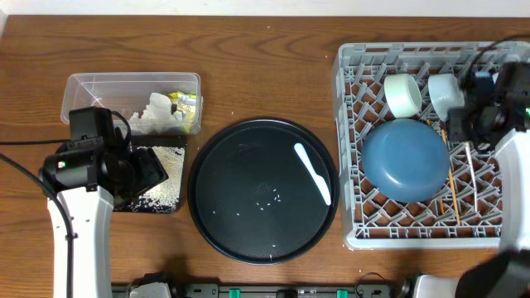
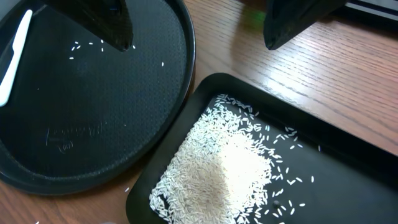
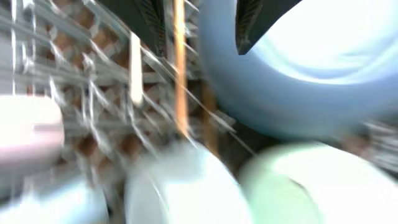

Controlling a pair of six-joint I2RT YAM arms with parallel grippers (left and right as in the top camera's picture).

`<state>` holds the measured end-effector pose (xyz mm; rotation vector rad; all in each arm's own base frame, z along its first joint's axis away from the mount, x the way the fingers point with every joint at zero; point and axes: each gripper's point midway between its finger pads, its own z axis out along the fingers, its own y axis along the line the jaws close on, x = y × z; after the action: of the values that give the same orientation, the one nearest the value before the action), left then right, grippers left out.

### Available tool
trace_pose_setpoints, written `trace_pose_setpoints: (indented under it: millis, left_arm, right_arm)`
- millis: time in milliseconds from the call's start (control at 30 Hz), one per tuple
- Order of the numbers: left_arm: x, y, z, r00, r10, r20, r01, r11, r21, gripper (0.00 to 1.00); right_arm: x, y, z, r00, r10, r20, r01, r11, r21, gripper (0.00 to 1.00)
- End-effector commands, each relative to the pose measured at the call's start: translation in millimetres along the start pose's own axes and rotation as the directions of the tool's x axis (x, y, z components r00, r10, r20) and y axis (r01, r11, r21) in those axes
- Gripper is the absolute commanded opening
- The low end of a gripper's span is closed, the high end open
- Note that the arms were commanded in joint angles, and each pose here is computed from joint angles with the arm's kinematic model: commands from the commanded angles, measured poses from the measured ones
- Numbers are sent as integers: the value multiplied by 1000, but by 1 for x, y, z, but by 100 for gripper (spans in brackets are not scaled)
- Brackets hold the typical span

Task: Sort waste into correct bins and load items into the dishwasher rack
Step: 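Release the spoon in the rack and raise right gripper, then move right gripper to the round tray and grasp the last white spoon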

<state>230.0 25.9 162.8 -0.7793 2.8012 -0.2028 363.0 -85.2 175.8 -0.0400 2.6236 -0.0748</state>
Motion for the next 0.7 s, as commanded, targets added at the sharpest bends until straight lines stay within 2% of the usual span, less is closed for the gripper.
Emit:
trace_pose_setpoints:
  millis: [0, 133, 267, 300, 367, 467, 567, 633, 667]
  left_arm:
    - [1, 3, 2, 1000, -10, -9, 10, 1000, -10, 69]
    - [1, 3, 2, 1000, -10, -8, 10, 1000, -10, 69]
    - [1, 3, 2, 1000, -10, -8, 10, 1000, -10, 69]
    - [1, 3, 2, 1000, -10, -8, 10, 1000, -10, 69]
    - [1, 3, 2, 1000, -10, -8, 10, 1000, -10, 69]
    - [1, 3, 2, 1000, -10, -8, 10, 1000, -10, 69]
    - [1, 3, 2, 1000, -10, -8, 10, 1000, -10, 69]
    - [1, 3, 2, 1000, -10, -8, 10, 1000, -10, 69]
    - [1, 3, 2, 1000, -10, -8, 10, 1000, -10, 69]
  right_arm:
    - [-39, 64, -54, 975, -78, 206, 113, 980, -163, 40]
    - [-36, 132, -70, 946, -213, 244, 273, 930, -246, 43]
    - [-16, 200, -64, 908, -351, 227, 412, 845, -342, 51]
    - [-11, 213, -61, 899, -379, 221, 436, 825, -360, 55]
    - [2, 242, -54, 876, -439, 202, 482, 776, -405, 71]
    - [21, 280, -47, 847, -497, 187, 518, 697, -495, 76]
    - [34, 306, -31, 820, -548, 167, 544, 653, -527, 76]
    - [40, 316, -16, 816, -563, 136, 538, 650, -536, 91]
    - [44, 318, -5, 824, -558, 99, 519, 673, -528, 94]
